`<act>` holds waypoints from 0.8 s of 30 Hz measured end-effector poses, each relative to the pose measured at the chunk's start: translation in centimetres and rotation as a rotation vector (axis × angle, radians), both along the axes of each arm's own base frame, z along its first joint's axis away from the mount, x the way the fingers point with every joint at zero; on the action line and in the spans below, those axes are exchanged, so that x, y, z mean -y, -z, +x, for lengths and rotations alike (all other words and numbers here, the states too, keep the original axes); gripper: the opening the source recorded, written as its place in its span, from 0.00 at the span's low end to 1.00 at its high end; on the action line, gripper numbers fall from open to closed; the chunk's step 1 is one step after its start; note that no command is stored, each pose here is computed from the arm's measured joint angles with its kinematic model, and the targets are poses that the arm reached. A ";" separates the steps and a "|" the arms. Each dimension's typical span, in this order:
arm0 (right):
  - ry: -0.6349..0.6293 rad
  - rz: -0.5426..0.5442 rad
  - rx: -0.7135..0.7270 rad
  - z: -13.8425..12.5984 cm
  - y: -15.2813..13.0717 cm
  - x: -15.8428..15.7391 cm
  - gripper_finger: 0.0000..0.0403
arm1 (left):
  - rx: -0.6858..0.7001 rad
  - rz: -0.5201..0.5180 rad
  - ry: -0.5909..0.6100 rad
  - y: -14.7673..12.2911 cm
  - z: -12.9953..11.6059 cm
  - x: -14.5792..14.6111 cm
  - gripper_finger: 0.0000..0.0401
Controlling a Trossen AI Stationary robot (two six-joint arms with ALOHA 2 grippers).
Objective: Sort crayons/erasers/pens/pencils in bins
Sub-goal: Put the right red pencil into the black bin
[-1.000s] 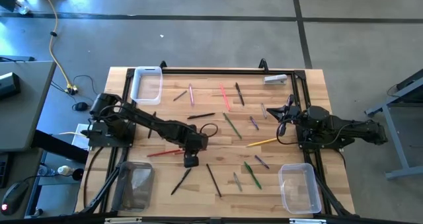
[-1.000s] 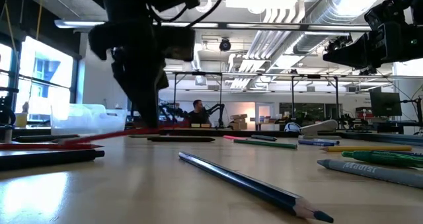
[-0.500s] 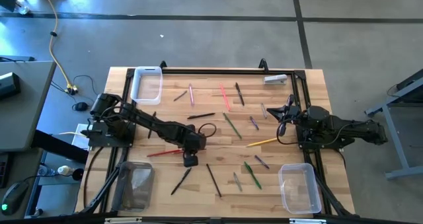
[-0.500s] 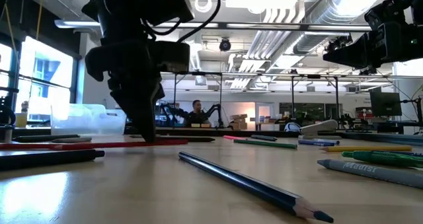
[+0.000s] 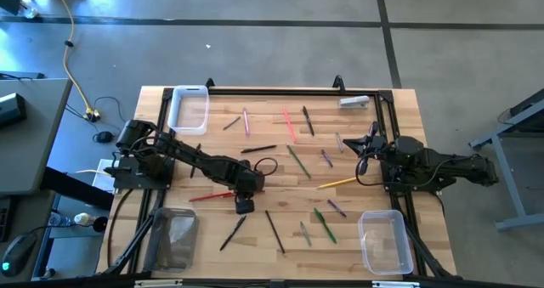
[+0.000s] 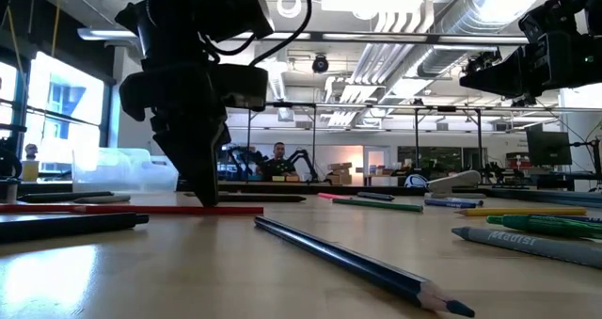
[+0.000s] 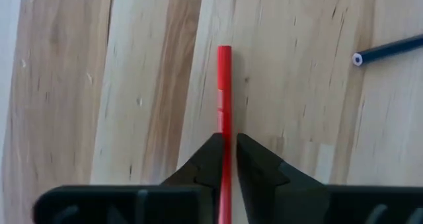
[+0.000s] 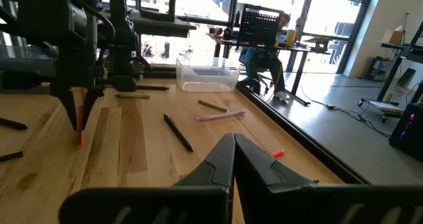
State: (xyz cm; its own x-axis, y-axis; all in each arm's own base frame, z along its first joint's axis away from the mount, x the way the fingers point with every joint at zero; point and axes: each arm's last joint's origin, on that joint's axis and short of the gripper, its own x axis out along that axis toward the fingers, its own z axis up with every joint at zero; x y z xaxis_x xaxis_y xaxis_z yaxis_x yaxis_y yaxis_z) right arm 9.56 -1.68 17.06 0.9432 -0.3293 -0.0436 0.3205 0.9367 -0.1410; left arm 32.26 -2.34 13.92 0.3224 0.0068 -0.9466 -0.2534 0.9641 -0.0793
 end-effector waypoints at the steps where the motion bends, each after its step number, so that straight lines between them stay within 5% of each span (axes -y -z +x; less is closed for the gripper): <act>1: 0.000 0.000 0.000 0.0 0.0 0.0 0.00 | -0.004 0.001 -0.003 -0.2 0.1 0.0 0.13; 9: 0.000 0.000 0.000 0.0 0.0 0.0 0.00 | -0.054 0.001 -0.017 0.0 -0.4 -0.1 0.26; 24: 0.000 0.000 0.000 0.0 0.0 0.0 0.00 | -0.074 0.005 -0.015 1.0 -1.4 -0.1 0.21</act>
